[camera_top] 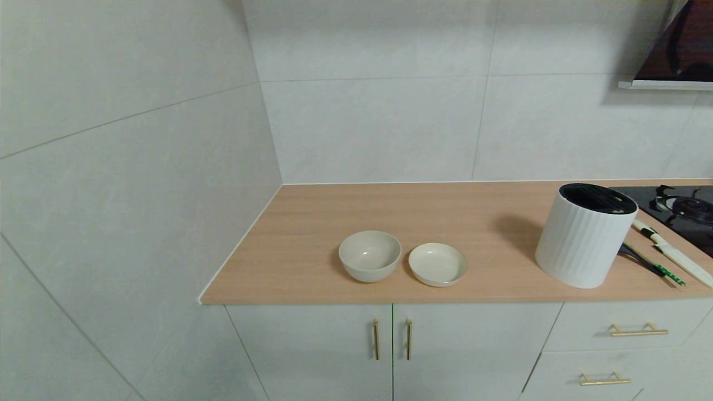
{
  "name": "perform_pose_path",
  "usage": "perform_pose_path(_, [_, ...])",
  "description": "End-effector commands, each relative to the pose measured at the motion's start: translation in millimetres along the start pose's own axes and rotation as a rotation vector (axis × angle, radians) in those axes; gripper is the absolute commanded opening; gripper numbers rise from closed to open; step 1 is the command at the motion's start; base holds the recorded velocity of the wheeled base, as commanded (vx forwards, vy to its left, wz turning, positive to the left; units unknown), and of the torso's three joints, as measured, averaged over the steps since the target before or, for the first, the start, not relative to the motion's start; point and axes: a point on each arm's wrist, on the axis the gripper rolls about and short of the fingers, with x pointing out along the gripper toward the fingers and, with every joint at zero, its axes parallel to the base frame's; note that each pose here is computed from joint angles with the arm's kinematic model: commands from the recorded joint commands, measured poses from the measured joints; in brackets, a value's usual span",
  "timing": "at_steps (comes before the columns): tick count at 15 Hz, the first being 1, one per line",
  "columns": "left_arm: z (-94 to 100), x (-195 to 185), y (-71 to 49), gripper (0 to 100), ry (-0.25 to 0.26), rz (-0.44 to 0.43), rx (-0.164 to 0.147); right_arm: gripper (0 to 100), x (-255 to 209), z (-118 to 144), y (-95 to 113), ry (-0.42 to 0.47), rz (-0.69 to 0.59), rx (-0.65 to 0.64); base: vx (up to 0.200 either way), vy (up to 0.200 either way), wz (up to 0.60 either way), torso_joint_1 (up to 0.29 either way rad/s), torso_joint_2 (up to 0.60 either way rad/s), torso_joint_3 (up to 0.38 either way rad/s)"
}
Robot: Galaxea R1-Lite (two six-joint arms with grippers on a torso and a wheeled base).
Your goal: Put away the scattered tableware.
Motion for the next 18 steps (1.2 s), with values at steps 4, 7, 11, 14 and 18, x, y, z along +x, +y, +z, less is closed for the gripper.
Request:
perform_pose_path(4, [0.0, 0.0, 0.0, 100, 0.000, 0.002, 0.001, 100, 0.1, 0.0, 0.0, 0.001, 0.000, 0.000, 0.000, 0.000, 0.00, -0.080, 0.17, 0.088])
perform_pose_path(7, [0.0, 0.0, 0.0, 100, 0.000, 0.001, 0.001, 100, 0.1, 0.0, 0.0, 0.001, 0.000, 0.000, 0.000, 0.000, 0.00, -0.220, 0.48, 0.255])
perform_pose_path(11, [0.0, 0.0, 0.0, 100, 0.000, 0.001, 0.001, 100, 0.1, 0.0, 0.0, 0.001, 0.000, 0.000, 0.000, 0.000, 0.00, -0.248, 0.55, 0.297])
perform_pose_path(14, [0.0, 0.0, 0.0, 100, 0.000, 0.002, 0.001, 100, 0.1, 0.0, 0.0, 0.001, 0.000, 0.000, 0.000, 0.000, 0.00, -0.241, 0.53, 0.294])
perform_pose_path(18, [0.0, 0.0, 0.0, 100, 0.000, 0.001, 0.001, 100, 0.1, 0.0, 0.0, 0.001, 0.000, 0.000, 0.000, 0.000, 0.00, -0.223, 0.51, 0.289])
